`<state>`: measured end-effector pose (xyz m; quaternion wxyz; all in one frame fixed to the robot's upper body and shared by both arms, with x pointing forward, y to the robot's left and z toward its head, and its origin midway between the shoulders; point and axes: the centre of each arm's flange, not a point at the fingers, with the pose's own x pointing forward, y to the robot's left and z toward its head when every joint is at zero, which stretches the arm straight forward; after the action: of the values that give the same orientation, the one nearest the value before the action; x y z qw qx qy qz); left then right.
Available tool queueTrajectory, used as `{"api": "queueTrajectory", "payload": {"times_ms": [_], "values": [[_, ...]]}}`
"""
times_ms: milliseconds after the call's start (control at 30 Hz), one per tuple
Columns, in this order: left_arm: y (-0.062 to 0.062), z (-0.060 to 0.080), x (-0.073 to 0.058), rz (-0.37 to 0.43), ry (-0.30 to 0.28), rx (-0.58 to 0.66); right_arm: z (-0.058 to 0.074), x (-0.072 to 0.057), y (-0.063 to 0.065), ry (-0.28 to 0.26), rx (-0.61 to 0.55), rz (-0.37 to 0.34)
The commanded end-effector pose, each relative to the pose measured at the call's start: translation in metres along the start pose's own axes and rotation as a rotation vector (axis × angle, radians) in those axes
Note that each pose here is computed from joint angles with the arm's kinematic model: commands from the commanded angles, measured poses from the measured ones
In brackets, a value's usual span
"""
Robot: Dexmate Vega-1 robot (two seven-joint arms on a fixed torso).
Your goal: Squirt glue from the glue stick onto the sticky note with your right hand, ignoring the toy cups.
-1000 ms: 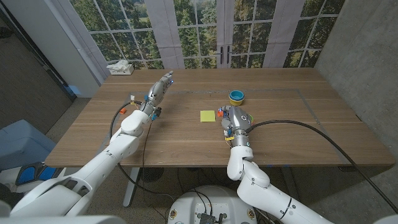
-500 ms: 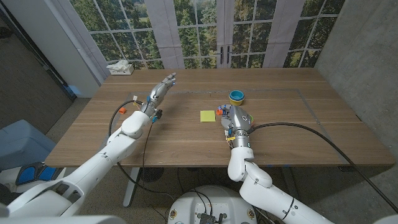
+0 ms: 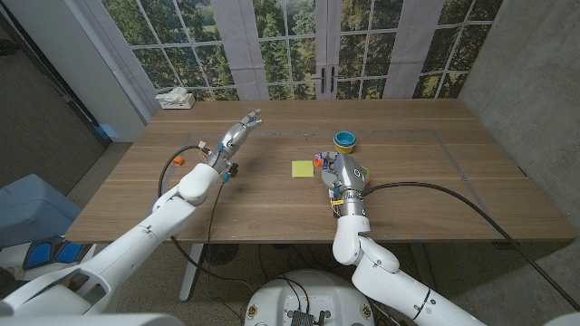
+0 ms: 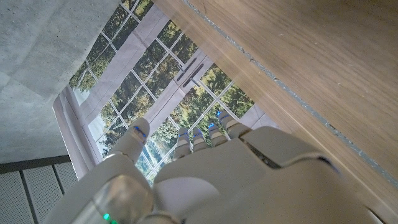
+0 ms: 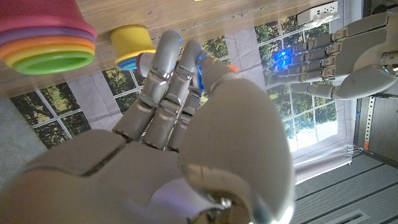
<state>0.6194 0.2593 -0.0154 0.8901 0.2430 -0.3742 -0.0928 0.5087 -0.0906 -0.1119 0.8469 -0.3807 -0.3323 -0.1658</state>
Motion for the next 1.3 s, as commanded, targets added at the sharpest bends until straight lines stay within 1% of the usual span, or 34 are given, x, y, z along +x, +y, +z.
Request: {"api": "queueTrajectory", "payload": {"times_ms": [33,200,367,533,833,1100,1300], "values": [[-0.008,0.006,-0.011,-0.006,0.006,0.065,0.000,0.000,-0.001,-0.019,0.059,-0.024],[-0.011,0.009,-0.018,0.010,0.006,0.093,0.004,0.003,0.001,-0.031,0.103,-0.030],[-0.013,0.012,-0.022,-0.007,0.016,0.131,0.005,0.004,0.002,-0.045,0.131,-0.043],[-0.017,0.016,-0.025,-0.041,0.024,0.171,0.006,0.005,0.001,-0.056,0.152,-0.062],[-0.022,0.021,-0.033,-0.059,0.025,0.256,0.008,0.005,-0.001,-0.084,0.170,-0.083],[-0.030,0.027,-0.039,-0.081,0.026,0.340,0.009,0.005,-0.002,-0.094,0.217,-0.065],[-0.033,0.028,-0.043,-0.083,0.032,0.339,0.009,0.005,-0.004,-0.088,0.256,-0.047]]}}
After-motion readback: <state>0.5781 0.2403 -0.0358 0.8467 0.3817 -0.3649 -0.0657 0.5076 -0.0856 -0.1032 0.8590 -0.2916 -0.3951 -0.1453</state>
